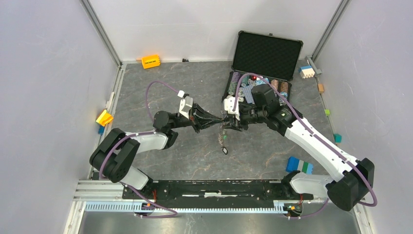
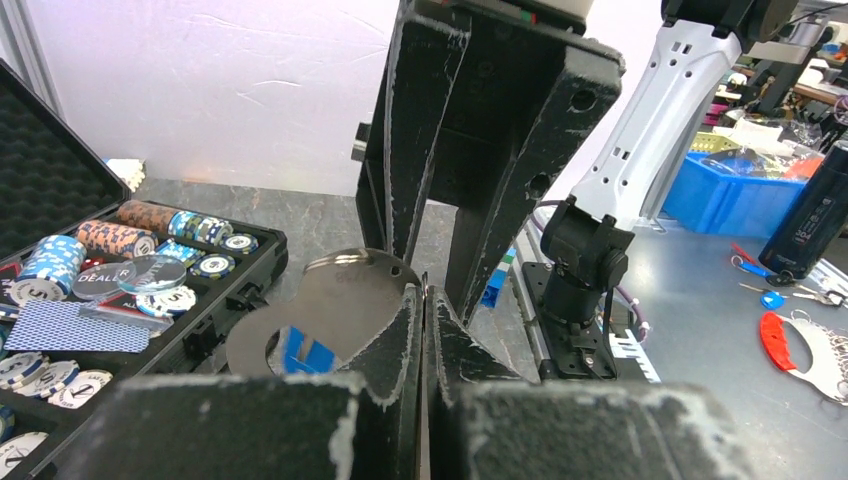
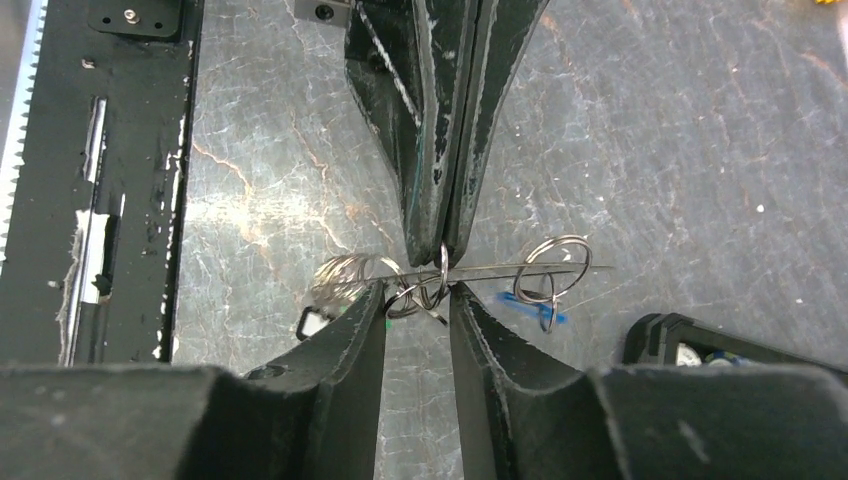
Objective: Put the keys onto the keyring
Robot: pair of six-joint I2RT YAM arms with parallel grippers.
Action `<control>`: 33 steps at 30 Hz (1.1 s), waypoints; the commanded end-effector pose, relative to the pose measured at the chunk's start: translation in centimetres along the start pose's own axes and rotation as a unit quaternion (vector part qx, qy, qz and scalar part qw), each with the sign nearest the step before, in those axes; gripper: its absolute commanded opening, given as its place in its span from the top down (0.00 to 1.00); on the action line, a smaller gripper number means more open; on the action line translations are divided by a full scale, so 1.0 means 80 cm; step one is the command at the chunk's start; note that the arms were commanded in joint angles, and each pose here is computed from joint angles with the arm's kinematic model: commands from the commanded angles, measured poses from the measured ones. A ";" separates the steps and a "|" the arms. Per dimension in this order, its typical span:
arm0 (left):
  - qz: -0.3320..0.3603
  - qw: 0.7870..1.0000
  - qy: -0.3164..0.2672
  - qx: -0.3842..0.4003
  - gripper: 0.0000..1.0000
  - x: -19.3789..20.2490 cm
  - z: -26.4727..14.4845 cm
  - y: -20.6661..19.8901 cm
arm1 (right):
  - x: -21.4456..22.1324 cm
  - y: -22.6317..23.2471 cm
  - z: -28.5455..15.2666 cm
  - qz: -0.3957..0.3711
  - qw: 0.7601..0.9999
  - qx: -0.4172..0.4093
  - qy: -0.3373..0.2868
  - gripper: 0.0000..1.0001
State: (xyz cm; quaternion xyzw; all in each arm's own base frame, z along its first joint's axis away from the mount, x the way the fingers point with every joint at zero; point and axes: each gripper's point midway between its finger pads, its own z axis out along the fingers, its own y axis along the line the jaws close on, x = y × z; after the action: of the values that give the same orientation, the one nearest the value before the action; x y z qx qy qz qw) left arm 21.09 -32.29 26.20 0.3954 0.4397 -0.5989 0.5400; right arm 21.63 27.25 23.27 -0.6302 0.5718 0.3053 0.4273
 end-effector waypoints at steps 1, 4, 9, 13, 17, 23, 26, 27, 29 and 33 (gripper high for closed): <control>0.033 0.999 -0.039 0.017 0.98 -0.036 0.007 -0.013 | -0.004 -0.003 0.000 -0.015 1.000 0.003 -0.019 0.69; 0.039 0.998 -0.037 0.016 0.98 -0.033 0.006 -0.013 | -0.002 -0.001 -0.001 -0.016 1.000 -0.002 -0.021 0.73; 0.040 0.998 -0.039 0.013 0.98 -0.035 0.007 -0.011 | 0.000 0.002 -0.003 -0.018 0.999 -0.001 -0.026 0.79; 0.038 0.998 -0.040 0.014 0.98 -0.035 0.007 -0.011 | 0.001 0.002 -0.005 -0.023 0.999 0.000 -0.024 0.84; 0.041 0.998 -0.038 0.014 0.98 -0.034 0.006 -0.011 | -0.002 0.003 -0.008 -0.033 0.999 -0.001 -0.024 0.90; 0.030 0.998 -0.053 -0.010 0.98 -0.040 0.009 0.001 | -0.001 0.014 0.002 -0.014 0.999 -0.030 -0.041 0.92; 0.026 0.998 -0.057 -0.019 0.98 -0.040 0.010 0.006 | 0.004 0.016 0.008 -0.001 0.998 -0.040 -0.042 0.90; 0.025 0.998 -0.057 -0.022 0.98 -0.040 0.010 0.007 | 0.004 0.018 0.010 0.002 0.998 -0.043 -0.043 0.89; 0.025 0.998 -0.057 -0.025 0.98 -0.039 0.010 0.009 | 0.004 0.018 0.011 0.007 0.998 -0.045 -0.044 0.87; 0.025 0.998 -0.055 -0.024 0.98 -0.037 0.010 0.009 | 0.002 0.013 0.010 0.009 0.998 -0.035 -0.045 0.77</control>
State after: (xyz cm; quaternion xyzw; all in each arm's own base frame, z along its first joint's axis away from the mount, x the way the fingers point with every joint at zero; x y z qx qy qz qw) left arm 21.91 -32.35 26.64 0.3727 0.4464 -0.5950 0.5548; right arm 20.92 27.47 22.18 -0.6310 0.5518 0.3420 0.4247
